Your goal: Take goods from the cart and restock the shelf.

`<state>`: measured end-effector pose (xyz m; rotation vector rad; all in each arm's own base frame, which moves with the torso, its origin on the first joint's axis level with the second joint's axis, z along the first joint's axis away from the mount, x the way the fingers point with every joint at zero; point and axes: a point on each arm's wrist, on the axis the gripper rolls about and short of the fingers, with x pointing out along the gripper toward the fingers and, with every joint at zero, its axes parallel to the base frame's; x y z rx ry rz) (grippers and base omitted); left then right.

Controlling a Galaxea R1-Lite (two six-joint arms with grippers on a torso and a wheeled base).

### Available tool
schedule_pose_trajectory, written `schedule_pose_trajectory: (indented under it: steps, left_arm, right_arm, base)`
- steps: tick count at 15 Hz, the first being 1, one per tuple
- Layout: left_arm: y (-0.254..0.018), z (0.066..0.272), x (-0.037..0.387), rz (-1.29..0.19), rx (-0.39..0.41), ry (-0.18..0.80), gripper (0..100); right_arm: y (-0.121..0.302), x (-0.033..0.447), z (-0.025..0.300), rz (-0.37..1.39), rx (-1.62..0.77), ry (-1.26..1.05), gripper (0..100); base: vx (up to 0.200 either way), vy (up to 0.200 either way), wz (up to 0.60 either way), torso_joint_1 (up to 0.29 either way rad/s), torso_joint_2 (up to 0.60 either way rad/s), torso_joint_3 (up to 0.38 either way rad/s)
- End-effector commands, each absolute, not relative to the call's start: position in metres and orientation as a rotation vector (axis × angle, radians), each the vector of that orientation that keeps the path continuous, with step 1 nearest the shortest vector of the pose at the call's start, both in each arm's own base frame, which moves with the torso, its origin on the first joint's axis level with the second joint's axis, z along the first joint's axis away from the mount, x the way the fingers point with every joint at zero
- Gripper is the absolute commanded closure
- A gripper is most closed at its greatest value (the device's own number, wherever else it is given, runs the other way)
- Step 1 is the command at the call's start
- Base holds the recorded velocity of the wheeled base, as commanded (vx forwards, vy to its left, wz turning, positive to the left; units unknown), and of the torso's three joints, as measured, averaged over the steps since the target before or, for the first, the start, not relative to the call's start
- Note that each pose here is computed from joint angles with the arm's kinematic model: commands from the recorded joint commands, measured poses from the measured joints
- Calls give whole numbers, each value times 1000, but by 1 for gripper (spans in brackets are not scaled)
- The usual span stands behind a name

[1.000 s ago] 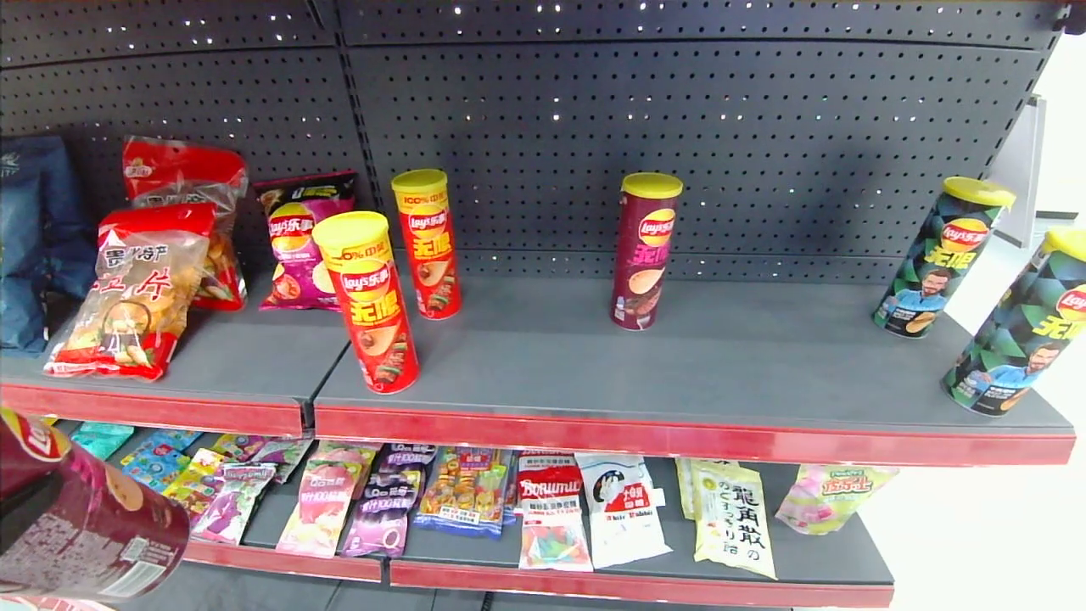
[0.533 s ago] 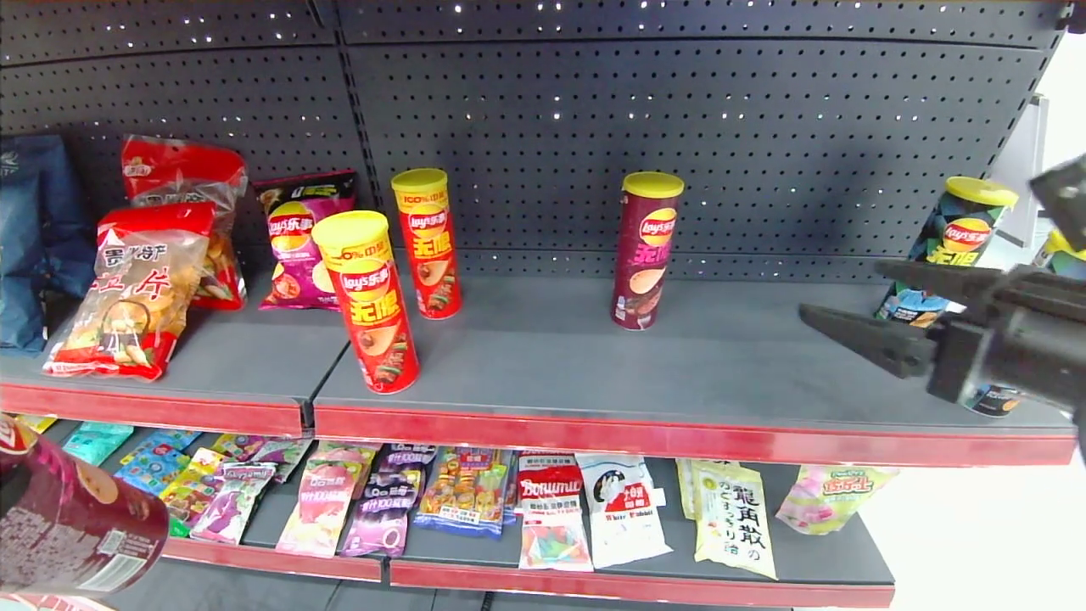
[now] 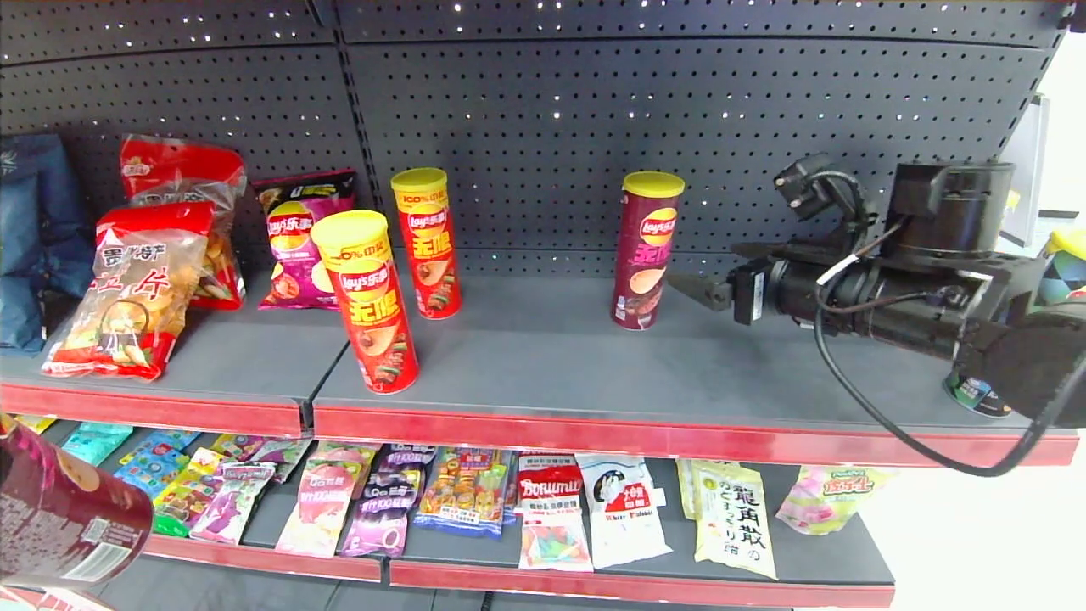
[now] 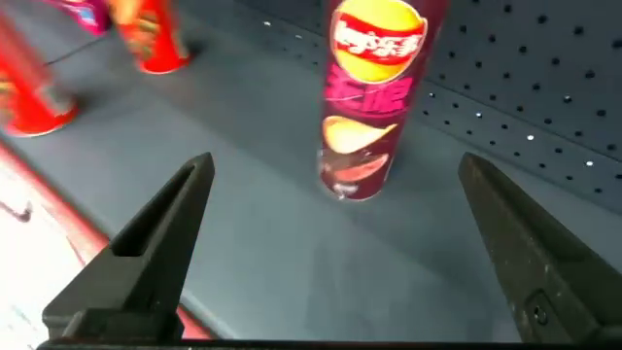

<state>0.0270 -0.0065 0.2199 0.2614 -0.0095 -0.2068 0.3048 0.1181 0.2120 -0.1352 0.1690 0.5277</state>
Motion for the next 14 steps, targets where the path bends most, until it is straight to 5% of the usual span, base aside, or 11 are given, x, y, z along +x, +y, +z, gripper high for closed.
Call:
schedule_pose_trajectory:
  steps: [1,14]
  left_arm:
    - [-7,220,28,-207,263,-3,100]
    - [-9,223,33,-219,212,11,100]
  right_arm:
    - [124,331,194,497,-134,211,0]
    - [143,396,186,430,-65,95,0]
  base:
    - [0,0,0,0,0,0]
    - [0,0,0,0,0,0]
